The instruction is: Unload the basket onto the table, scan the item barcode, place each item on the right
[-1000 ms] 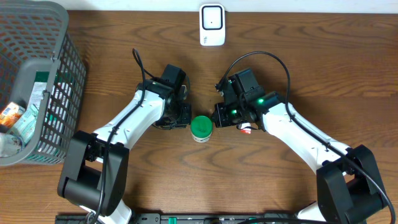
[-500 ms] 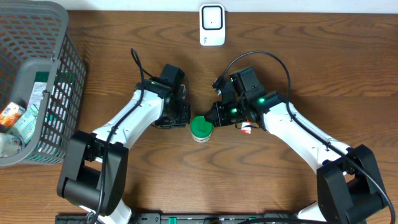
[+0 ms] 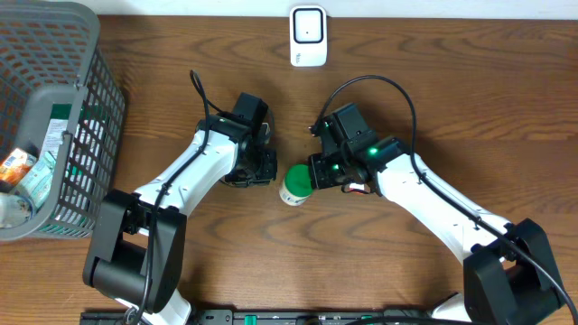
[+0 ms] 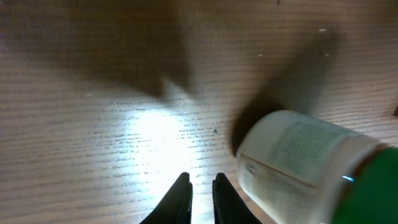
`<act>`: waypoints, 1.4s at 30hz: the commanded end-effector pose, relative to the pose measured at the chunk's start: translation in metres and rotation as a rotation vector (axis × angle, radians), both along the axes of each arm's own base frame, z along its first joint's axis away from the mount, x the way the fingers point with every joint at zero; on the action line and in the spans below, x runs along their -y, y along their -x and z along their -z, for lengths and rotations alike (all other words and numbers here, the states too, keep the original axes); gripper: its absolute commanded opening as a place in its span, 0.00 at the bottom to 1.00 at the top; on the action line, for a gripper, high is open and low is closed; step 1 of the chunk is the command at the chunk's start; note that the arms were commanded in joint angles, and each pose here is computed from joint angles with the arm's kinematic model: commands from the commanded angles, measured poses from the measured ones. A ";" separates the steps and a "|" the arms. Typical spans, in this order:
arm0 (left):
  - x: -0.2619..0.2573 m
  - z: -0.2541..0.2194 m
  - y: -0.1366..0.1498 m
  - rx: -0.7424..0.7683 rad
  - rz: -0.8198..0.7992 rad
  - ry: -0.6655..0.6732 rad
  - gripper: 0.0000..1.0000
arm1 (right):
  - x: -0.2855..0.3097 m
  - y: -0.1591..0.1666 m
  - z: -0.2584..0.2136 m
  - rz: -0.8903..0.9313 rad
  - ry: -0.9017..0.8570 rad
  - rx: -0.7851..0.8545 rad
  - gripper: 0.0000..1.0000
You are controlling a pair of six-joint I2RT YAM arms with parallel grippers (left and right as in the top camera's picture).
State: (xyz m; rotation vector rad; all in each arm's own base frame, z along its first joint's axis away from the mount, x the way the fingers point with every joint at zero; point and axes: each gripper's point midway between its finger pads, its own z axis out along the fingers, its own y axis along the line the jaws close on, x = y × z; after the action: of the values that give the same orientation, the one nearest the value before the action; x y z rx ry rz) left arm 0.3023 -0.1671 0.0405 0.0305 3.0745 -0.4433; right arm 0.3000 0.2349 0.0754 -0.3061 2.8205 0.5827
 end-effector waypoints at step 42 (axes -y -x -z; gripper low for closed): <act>-0.005 -0.011 -0.027 0.132 -0.016 -0.035 0.59 | 0.086 -0.032 0.013 0.234 0.234 0.006 0.99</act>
State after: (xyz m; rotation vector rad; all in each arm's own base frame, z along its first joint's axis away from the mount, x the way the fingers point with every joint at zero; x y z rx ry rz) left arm 0.3225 -0.1675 0.0423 0.0440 2.9884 -0.4147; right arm 0.3114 0.1713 0.0577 -0.0674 2.9245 0.3392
